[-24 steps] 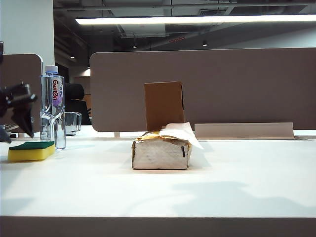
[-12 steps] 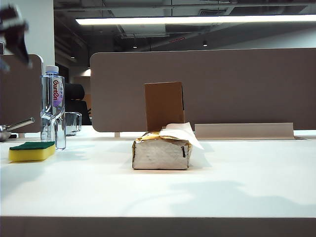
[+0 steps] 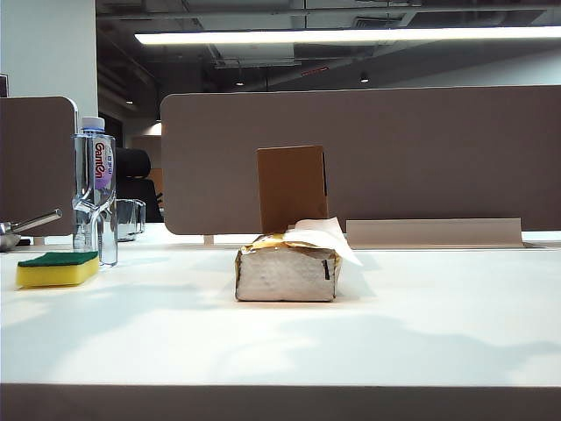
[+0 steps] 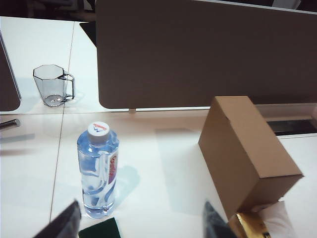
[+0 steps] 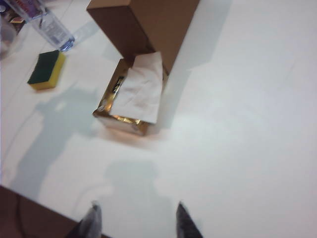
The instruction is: Move the sponge from right to left to wipe the table, avoiding obstacles on the table, and finally reaching the bottle of mineral water.
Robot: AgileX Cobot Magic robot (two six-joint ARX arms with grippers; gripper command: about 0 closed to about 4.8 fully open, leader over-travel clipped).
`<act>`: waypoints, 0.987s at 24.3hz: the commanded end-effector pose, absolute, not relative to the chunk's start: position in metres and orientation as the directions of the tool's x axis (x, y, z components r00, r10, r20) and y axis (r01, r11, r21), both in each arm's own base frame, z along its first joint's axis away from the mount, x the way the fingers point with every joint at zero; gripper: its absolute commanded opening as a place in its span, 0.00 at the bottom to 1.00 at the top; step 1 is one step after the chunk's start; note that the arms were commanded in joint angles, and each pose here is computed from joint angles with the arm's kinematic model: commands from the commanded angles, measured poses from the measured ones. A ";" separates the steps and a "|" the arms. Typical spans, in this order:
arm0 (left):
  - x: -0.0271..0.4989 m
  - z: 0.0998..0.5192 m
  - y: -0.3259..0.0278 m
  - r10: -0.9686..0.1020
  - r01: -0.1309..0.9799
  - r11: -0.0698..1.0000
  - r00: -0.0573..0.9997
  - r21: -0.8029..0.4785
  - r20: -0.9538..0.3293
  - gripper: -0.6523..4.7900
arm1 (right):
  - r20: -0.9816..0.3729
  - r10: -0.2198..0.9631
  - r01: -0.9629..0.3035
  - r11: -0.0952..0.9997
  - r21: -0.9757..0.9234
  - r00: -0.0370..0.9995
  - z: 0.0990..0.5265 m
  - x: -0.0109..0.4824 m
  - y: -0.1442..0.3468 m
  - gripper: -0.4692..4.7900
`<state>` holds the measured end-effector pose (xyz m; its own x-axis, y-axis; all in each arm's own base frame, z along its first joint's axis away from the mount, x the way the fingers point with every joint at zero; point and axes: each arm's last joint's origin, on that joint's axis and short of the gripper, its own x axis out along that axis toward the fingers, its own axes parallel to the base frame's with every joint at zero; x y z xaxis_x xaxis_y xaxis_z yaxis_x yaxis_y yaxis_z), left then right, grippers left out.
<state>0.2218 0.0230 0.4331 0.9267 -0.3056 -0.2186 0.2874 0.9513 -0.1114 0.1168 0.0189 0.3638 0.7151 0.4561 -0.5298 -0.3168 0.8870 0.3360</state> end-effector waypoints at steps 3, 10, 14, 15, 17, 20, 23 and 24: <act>0.183 0.446 0.017 -0.306 0.291 0.951 0.933 -0.099 -0.188 0.69 | -0.457 0.355 -0.277 0.933 0.231 0.816 0.374 0.112 0.015 0.47; 0.133 0.450 0.010 -0.237 0.232 0.971 0.965 -0.062 -0.111 0.69 | -0.379 0.300 -0.238 0.950 0.203 0.875 0.382 0.094 0.009 0.46; 0.103 0.434 0.007 -0.183 0.180 0.983 0.980 -0.045 -0.083 0.69 | -0.359 0.244 -0.199 0.967 0.158 0.901 0.384 0.086 0.008 0.46; 0.099 0.430 0.007 -0.169 0.166 0.985 0.982 -0.045 -0.084 0.69 | -0.359 0.244 -0.199 0.967 0.158 0.901 0.383 0.086 0.008 0.46; 0.090 0.423 0.006 -0.133 0.129 0.991 0.987 -0.042 -0.086 0.69 | -0.358 0.244 -0.199 0.967 0.158 0.902 0.382 0.084 0.008 0.46; 0.070 0.409 0.005 -0.050 0.048 0.998 0.997 -0.031 -0.062 0.69 | -0.355 0.233 -0.189 0.970 0.154 0.905 0.376 0.080 0.007 0.42; 0.051 0.396 0.003 -0.008 0.008 1.000 1.000 -0.022 -0.023 0.69 | -0.333 0.206 -0.168 0.976 0.140 0.920 0.363 0.073 0.006 0.37; 0.046 0.392 0.002 -0.013 0.012 1.000 1.000 -0.019 -0.015 0.69 | -0.316 0.204 -0.167 0.976 0.139 0.926 0.357 0.070 0.006 0.37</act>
